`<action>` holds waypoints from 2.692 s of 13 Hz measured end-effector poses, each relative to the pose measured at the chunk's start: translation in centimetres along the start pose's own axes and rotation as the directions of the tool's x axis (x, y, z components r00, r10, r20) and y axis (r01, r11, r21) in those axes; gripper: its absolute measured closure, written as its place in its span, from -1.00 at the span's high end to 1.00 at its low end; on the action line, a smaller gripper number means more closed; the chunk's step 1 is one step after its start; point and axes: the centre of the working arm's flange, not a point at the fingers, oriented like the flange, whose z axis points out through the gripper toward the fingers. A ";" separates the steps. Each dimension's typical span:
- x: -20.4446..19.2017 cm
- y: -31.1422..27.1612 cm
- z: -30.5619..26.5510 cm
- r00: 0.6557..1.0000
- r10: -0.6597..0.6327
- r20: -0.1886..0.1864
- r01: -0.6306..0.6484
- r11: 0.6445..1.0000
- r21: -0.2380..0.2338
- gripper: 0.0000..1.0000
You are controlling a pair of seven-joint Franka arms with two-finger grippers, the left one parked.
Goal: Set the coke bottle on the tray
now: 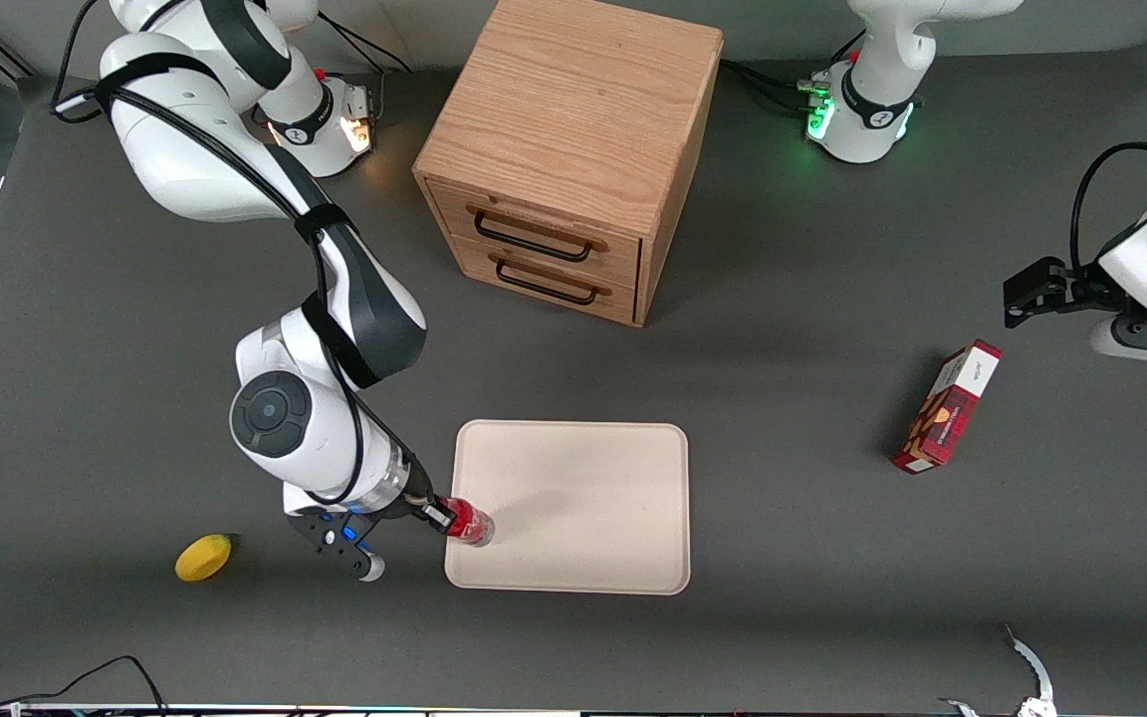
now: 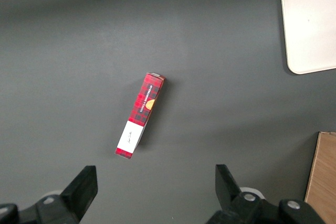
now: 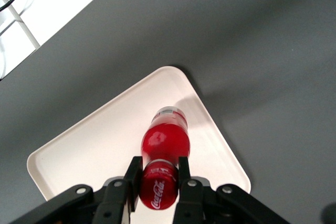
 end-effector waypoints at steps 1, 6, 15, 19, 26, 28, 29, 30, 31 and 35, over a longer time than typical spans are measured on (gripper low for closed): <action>-0.2 -0.2 0.3 1.000 0.000 -0.004 0.000 1.000 -0.003 -0.37; -0.5 0.0 3.4 0.999 -0.021 -0.028 0.020 1.000 -0.021 -0.37; -0.2 -0.1 0.5 0.999 -0.017 -0.042 0.016 1.000 -0.017 1.00; -2.6 1.0 -15.1 0.995 -0.091 -0.034 0.090 0.995 -0.033 1.00; -5.7 16.3 -38.0 0.923 -0.379 0.071 0.386 0.902 -0.196 1.00; -3.6 21.5 -38.2 0.915 -0.386 0.115 0.402 0.899 -0.175 1.00; -2.3 24.5 -37.9 0.911 -0.396 0.118 0.411 0.897 -0.163 1.00; -1.2 27.4 -36.9 0.910 -0.399 0.110 0.413 0.898 -0.154 1.00; -0.6 29.8 -35.3 0.914 -0.392 0.099 0.403 0.903 -0.149 1.00; -2.3 33.1 -28.7 0.916 -0.392 0.082 0.400 0.905 -0.146 1.00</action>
